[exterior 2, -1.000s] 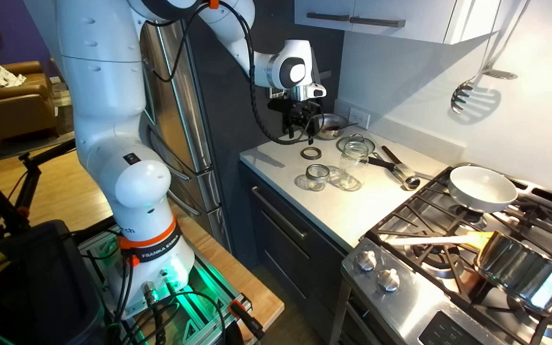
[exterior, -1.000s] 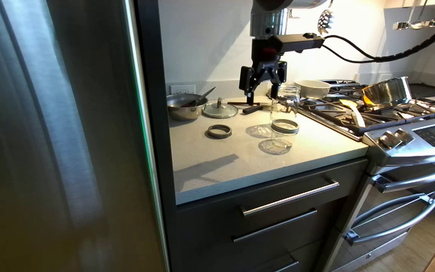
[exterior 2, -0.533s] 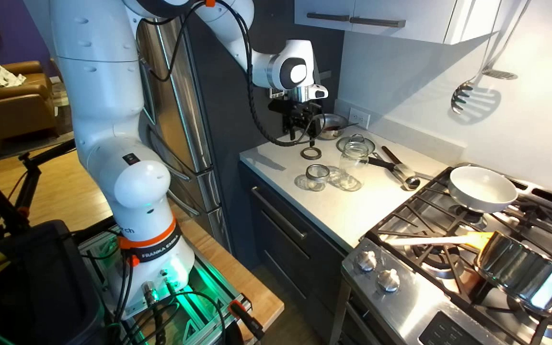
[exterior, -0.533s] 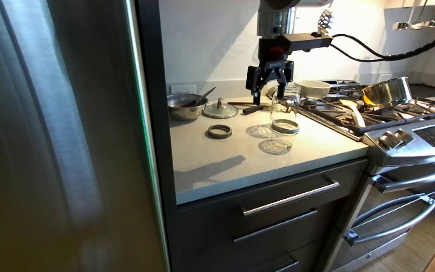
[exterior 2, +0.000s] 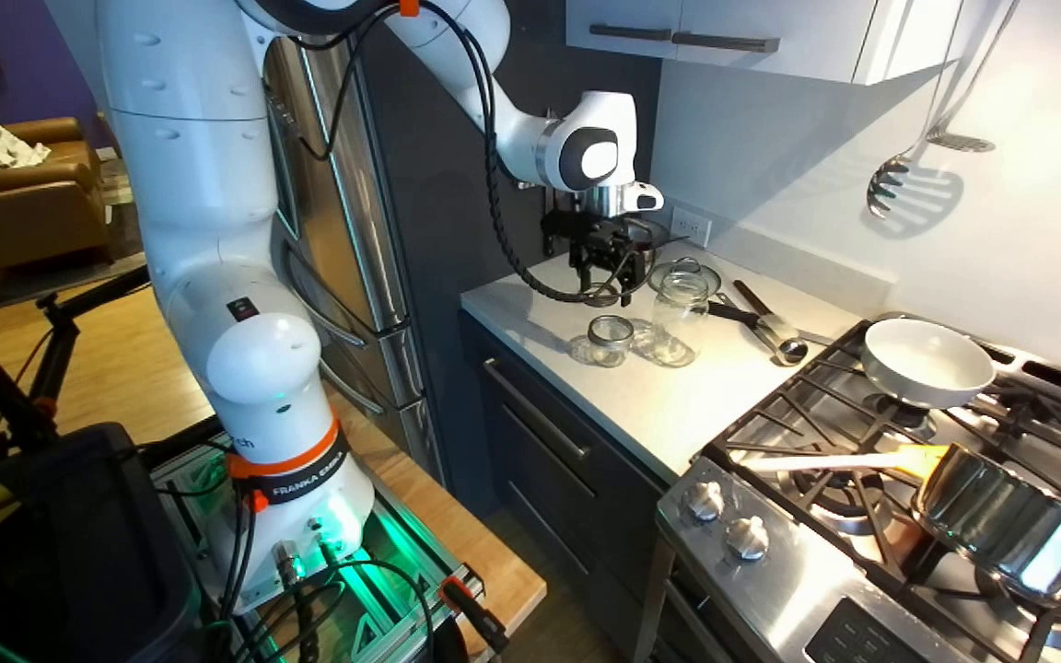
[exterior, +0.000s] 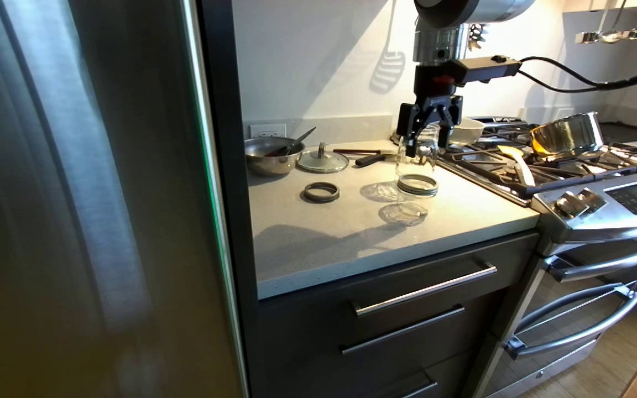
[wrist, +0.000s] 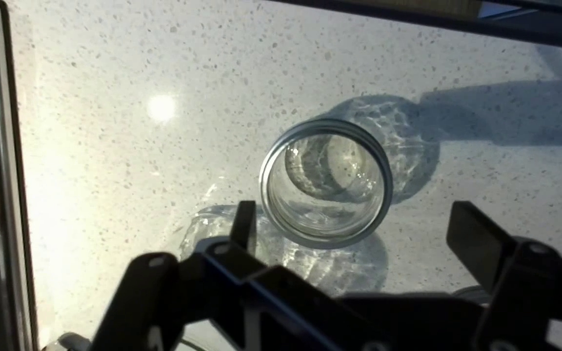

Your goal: Remove the canning lids from the two jars and put them on the counter top one at a time

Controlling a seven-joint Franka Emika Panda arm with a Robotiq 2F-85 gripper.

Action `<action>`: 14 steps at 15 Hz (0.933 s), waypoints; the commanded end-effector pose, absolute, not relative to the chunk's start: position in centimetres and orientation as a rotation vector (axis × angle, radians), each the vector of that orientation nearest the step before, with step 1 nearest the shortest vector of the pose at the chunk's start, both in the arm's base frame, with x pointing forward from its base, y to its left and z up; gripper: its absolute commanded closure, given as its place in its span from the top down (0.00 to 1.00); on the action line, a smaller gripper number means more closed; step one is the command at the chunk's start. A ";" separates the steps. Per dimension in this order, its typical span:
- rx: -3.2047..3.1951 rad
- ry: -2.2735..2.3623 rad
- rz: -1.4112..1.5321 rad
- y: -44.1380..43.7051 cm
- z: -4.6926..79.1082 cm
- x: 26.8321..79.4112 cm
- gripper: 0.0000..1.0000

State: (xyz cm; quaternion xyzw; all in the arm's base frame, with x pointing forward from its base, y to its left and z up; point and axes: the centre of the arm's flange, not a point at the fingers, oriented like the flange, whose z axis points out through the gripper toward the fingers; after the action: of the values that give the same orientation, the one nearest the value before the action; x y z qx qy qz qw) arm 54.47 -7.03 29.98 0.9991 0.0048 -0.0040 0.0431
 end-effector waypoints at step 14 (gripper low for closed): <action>3.134 -0.087 0.131 -11.7 25.9 50.6 0.97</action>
State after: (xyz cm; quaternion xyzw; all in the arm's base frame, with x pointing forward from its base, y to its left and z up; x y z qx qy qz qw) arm 51.72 -10.53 26.68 0.9991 -0.0256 0.0303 0.0126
